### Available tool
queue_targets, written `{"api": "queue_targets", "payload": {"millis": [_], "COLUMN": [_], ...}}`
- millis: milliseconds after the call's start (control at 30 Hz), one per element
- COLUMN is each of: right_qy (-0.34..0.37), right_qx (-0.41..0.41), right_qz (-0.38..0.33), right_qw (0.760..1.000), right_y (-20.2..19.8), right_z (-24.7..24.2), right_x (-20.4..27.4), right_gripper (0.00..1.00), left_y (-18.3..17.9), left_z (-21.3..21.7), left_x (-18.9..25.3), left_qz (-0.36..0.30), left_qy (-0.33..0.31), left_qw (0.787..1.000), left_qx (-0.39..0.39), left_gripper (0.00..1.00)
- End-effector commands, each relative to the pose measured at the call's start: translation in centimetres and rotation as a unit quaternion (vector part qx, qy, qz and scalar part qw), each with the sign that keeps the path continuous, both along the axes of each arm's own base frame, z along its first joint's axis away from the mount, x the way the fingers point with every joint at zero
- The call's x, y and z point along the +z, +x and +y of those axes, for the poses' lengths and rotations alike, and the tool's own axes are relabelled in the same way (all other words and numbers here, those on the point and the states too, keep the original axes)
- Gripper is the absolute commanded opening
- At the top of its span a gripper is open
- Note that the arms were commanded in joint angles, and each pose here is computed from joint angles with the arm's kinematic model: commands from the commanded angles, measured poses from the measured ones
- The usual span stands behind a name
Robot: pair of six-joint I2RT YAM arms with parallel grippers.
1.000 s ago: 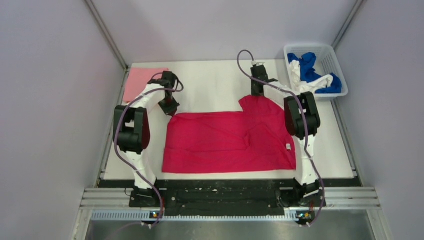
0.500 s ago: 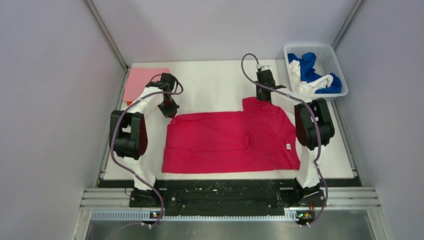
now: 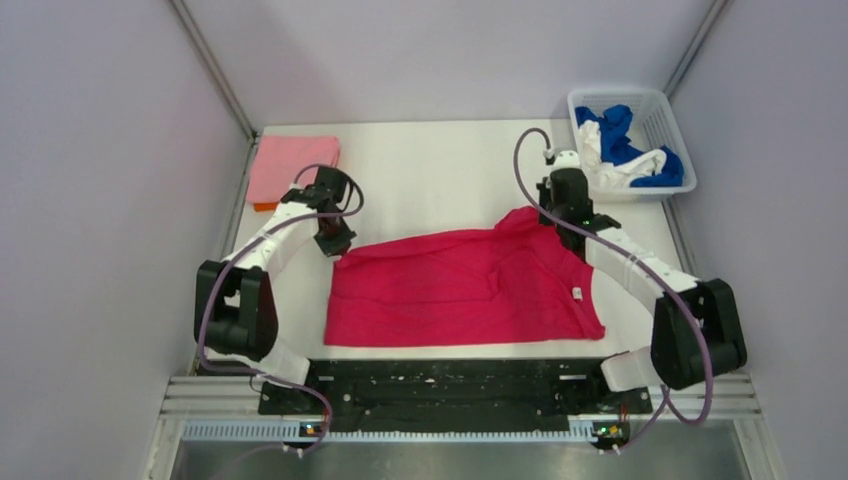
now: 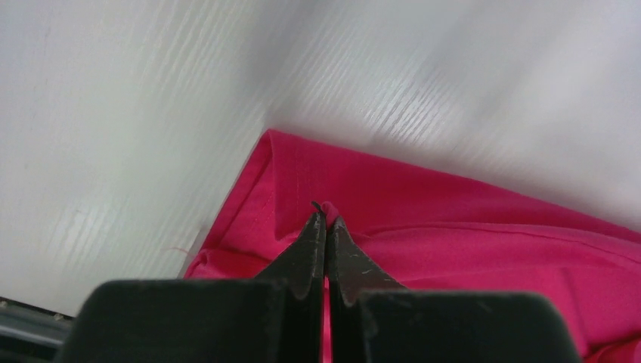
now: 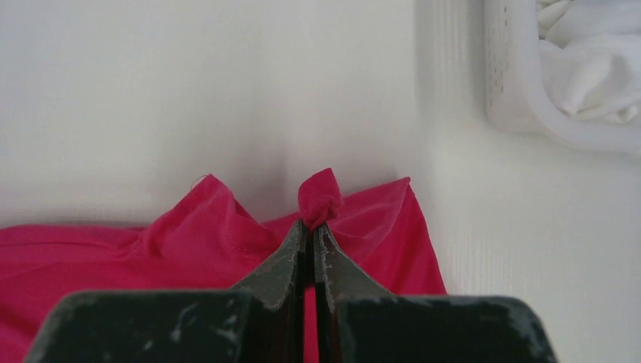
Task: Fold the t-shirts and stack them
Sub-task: Fold the other side of the tshirt into a rectangle
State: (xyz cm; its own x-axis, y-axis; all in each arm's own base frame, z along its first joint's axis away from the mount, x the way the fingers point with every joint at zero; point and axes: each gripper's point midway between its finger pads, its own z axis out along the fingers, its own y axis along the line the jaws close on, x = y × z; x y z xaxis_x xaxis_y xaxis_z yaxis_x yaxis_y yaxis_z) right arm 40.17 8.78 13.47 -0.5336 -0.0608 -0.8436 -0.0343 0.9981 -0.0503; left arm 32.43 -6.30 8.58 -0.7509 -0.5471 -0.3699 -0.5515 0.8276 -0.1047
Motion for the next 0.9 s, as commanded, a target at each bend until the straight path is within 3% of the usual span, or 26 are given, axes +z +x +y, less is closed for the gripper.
{"api": "queue_targets", "payload": {"millis": [0,367,867], "right_qy": [0.033,0.081,0.143], "right_qx": [0.008,-0.006,-0.053], "right_qz": [-0.060,-0.072,0.030], "right_qw": [0.998,0.994,0.988], "right_y": [-1.4,-6.5,-14.4], "right_z": [0.0,-1.0,-1.8], "right_x": [4.0,4.8,0.2], "right_gripper": [0.00,0.00,0.00], "left_y": [-0.9,-3.1,-6.0], "left_z": [0.5,0.6,0.6], "left_x": [1.4,0.7,-0.7], "left_qz": [-0.035,-0.041,-0.039], "left_qy": [0.003,-0.003,-0.009], "left_qw": [0.999,0.999,0.999], "left_qx": [0.008,-0.004,-0.005], "left_gripper": [0.00,0.00,0.00]}}
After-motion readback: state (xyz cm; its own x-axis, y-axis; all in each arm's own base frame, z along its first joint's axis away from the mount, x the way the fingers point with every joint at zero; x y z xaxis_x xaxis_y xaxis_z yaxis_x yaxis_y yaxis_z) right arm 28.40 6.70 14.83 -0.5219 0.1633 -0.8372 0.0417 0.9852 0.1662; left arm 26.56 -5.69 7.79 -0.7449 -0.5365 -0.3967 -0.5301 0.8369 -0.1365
